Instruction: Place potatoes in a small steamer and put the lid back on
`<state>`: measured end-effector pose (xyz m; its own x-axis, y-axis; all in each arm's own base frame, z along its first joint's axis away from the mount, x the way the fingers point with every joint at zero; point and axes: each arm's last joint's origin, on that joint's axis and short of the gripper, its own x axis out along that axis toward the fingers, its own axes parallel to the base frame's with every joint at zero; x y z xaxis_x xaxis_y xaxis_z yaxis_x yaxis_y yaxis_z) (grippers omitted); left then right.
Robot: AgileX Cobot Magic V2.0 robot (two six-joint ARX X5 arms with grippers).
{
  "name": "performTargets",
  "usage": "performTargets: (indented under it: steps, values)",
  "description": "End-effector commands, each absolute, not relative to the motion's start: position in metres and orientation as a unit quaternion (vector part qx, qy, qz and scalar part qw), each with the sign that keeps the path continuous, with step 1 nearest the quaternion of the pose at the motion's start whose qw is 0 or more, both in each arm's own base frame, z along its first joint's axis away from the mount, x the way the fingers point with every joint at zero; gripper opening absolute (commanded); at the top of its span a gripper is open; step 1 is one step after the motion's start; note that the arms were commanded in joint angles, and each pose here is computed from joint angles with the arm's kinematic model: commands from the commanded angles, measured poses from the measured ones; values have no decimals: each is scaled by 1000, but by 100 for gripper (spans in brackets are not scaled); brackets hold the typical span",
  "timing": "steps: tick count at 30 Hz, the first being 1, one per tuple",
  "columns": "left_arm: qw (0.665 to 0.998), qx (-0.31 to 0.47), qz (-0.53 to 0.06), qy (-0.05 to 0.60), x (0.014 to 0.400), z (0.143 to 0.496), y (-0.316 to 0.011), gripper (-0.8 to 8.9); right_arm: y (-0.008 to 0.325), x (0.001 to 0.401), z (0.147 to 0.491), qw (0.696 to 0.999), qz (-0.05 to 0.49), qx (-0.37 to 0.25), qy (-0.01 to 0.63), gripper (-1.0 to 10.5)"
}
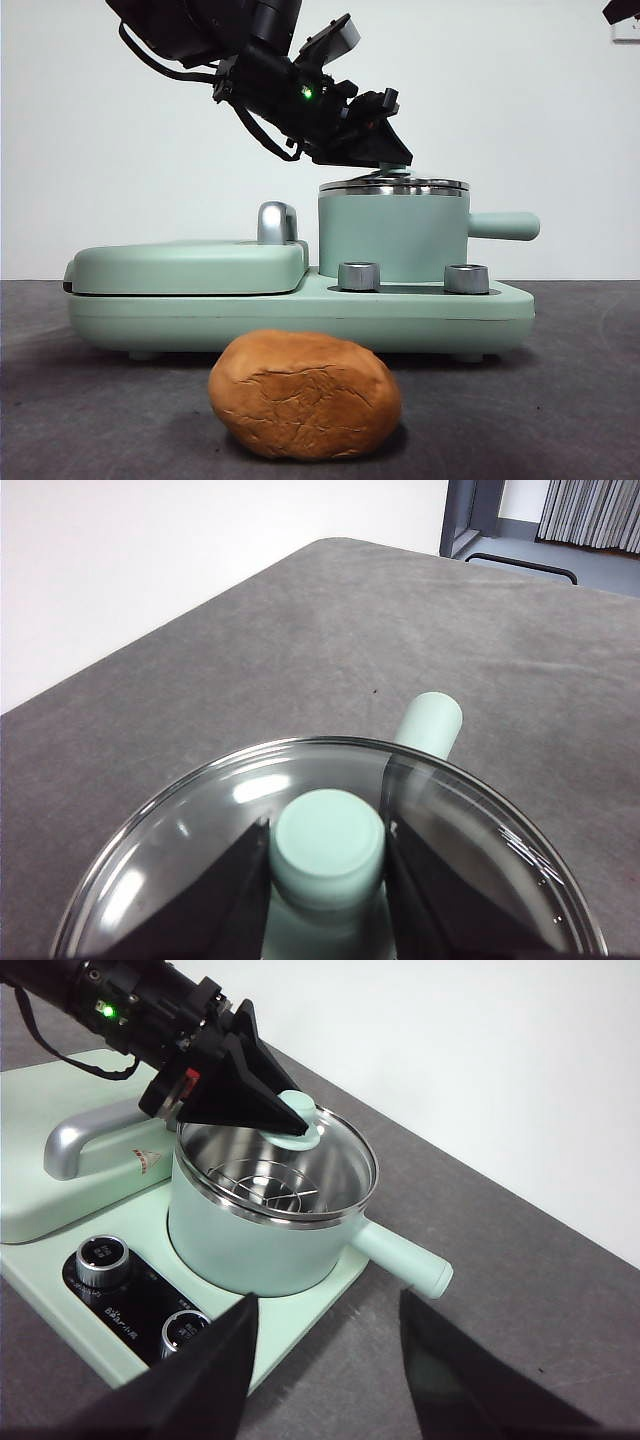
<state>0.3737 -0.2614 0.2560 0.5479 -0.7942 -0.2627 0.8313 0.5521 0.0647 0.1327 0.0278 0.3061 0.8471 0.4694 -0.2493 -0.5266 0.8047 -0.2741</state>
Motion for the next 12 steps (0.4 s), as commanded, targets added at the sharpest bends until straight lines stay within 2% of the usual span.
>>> performTargets:
  steps: [1, 2, 12]
  values:
    - [874, 91, -466, 98, 377, 253, -268, 37, 28, 133, 312, 948, 261, -165, 76, 224]
    - [874, 91, -466, 98, 377, 253, -268, 11, 28, 133, 312, 948, 262, -165, 76, 224]
    - [876, 95, -466, 83, 377, 261, -267, 11, 28, 133, 312, 948, 261, -165, 76, 224]
